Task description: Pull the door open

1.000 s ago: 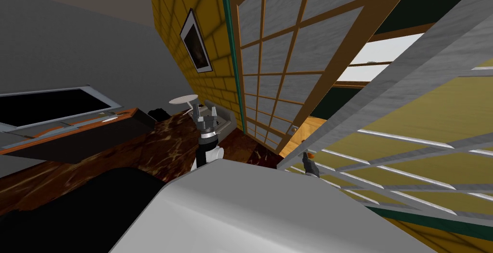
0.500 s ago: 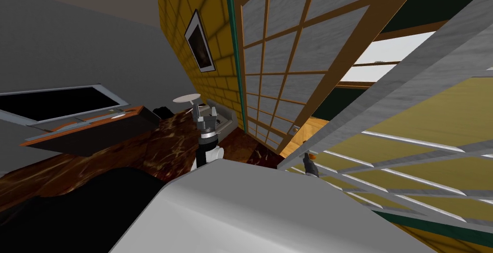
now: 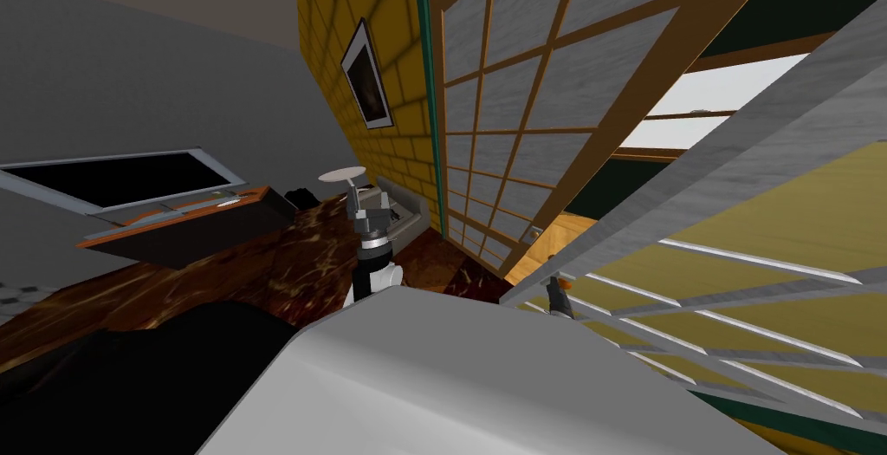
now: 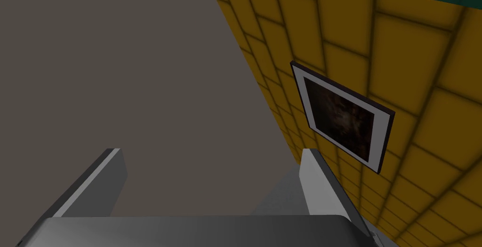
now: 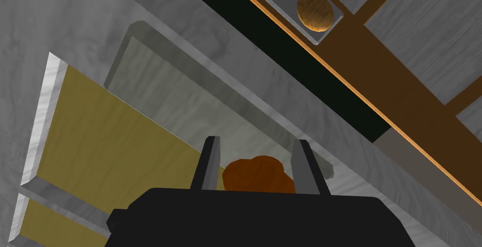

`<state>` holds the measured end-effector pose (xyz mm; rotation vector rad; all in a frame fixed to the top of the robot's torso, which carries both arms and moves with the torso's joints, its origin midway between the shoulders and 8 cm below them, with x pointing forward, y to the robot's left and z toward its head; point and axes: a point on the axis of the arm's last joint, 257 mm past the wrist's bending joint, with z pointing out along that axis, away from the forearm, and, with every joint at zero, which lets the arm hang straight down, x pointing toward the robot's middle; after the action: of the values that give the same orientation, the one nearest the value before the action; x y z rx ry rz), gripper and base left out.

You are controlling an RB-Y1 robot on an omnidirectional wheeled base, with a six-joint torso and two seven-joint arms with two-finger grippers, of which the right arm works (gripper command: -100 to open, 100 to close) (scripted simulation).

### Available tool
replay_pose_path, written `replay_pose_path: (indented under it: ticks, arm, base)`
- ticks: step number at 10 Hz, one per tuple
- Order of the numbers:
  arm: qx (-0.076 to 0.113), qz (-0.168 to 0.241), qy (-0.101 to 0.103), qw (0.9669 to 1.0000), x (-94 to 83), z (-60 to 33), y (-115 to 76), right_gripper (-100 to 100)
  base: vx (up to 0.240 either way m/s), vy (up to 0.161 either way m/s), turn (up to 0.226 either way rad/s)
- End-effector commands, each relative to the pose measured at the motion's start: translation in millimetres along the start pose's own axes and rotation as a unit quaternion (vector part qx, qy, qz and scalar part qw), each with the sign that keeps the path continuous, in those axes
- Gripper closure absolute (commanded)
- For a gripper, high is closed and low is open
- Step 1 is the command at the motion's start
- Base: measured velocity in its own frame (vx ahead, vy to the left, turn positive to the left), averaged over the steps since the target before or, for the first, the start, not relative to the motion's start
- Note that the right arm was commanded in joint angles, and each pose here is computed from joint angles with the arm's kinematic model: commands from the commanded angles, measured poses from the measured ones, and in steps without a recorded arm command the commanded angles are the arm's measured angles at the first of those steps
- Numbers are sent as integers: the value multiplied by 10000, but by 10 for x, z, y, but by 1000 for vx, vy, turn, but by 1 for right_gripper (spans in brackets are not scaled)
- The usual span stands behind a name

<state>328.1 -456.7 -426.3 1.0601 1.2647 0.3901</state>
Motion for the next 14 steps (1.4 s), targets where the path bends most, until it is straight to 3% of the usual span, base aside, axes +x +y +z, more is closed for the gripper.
replay_pose_path:
  ticks: [1, 2, 6, 11, 14]
  arm:
    - [70, 134, -162, 9998, -227, -21, -124, 100]
    - [56, 325, -168, 9993, -233, -32, -119, 100]
    - [55, 351, -168, 9992, -233, -32, -119, 100]
    - [10, 1007, -182, 9947, -247, -65, -102, 100]
    - [-21, 1449, -188, 9893, -256, -89, -90, 100]
  base:
    - [-38, -8, 42]
    - [-49, -19, 44]
    - [-8, 1, 8]
    - [-29, -12, 55]
    - [-37, -13, 63]
